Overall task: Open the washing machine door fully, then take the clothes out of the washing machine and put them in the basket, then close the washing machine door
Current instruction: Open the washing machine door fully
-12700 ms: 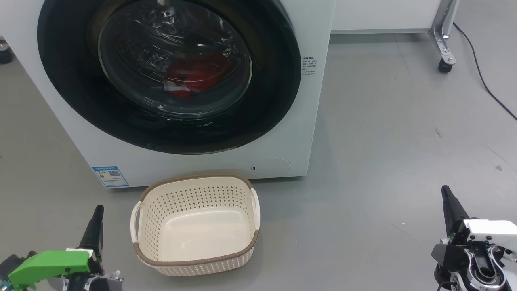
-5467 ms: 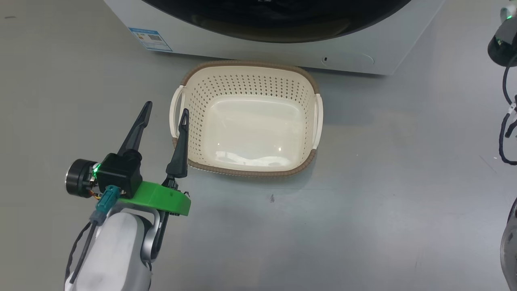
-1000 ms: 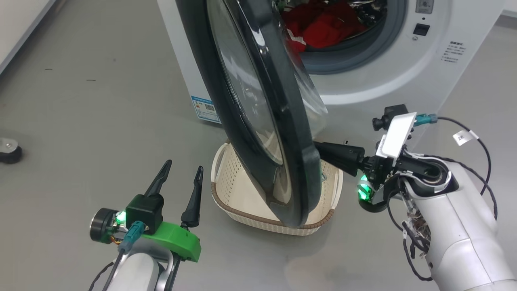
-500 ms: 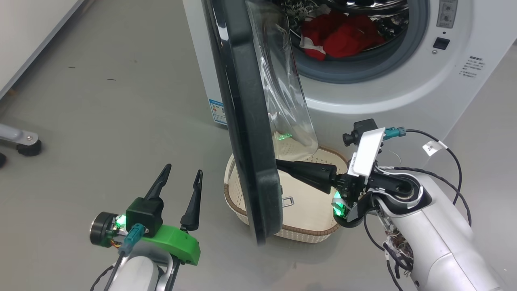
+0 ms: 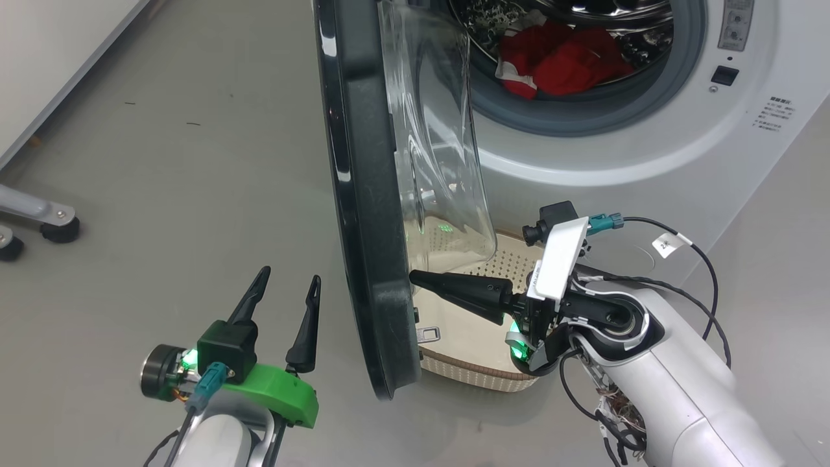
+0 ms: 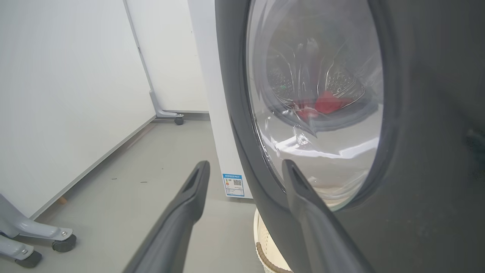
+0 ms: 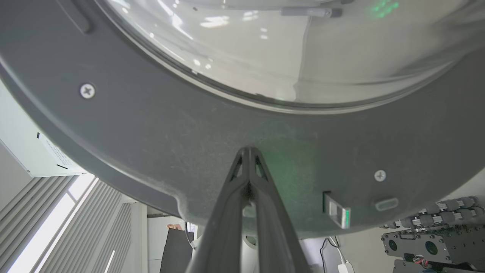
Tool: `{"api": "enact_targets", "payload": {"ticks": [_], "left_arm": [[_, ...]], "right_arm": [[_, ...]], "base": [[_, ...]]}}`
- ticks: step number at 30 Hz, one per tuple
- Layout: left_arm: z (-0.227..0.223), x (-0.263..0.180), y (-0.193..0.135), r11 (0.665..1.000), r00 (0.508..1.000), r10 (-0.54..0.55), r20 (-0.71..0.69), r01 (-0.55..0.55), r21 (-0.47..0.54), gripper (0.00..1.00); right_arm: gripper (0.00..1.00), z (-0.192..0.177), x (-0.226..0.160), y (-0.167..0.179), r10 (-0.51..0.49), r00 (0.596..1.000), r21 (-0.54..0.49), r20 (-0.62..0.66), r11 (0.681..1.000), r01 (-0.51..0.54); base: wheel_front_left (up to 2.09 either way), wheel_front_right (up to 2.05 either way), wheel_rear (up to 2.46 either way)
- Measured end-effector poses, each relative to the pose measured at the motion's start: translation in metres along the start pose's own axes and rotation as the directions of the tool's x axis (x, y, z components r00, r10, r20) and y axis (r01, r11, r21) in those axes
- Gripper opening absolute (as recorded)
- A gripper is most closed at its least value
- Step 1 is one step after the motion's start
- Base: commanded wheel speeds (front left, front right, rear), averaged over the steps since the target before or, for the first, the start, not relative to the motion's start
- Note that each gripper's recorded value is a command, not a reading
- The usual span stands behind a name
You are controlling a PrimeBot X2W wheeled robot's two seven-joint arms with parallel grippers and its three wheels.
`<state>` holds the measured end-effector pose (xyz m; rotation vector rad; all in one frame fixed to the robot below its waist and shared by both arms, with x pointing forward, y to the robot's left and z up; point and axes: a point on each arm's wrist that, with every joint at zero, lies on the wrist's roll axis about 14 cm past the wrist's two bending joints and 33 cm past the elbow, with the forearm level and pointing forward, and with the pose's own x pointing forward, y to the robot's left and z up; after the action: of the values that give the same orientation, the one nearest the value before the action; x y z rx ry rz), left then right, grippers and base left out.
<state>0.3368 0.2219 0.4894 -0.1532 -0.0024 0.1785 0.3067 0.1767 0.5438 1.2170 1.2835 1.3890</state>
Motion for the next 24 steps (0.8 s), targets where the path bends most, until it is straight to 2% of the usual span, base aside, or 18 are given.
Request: {"api": "enact_targets", "payload": {"ticks": [10, 14, 20, 24], "left_arm": [[0.003, 0.001, 0.005, 1.0, 1.0, 0.018, 0.009, -0.018, -0.002, 1.0], [0.003, 0.001, 0.005, 1.0, 1.0, 0.02, 0.011, -0.02, -0.004, 1.0], [0.001, 0.001, 0.003, 1.0, 1.0, 0.014, 0.007, -0.014, -0.007, 1.0], [0.001, 0.001, 0.003, 1.0, 1.0, 0.015, 0.006, -0.015, -0.009, 1.0]], "right_arm": [[0.0, 0.011, -0.001, 0.007, 0.032, 0.997, 0.003, 0.077, 0.999, -0.032], [0.0, 0.021, -0.01, 0.013, 0.059, 0.987, 0.006, 0.151, 0.998, -0.061], [0.0, 0.043, -0.037, 0.015, 0.089, 0.946, 0.011, 0.313, 0.995, -0.097], [0.0, 0.062, -0.065, 0.015, 0.087, 0.892, -0.016, 0.443, 0.996, -0.089]], "base": [[0.0, 0.0, 0.0], [0.0, 0.0, 0.0], [0.0, 0.0, 0.0], [0.0, 0.0, 0.0]]}}
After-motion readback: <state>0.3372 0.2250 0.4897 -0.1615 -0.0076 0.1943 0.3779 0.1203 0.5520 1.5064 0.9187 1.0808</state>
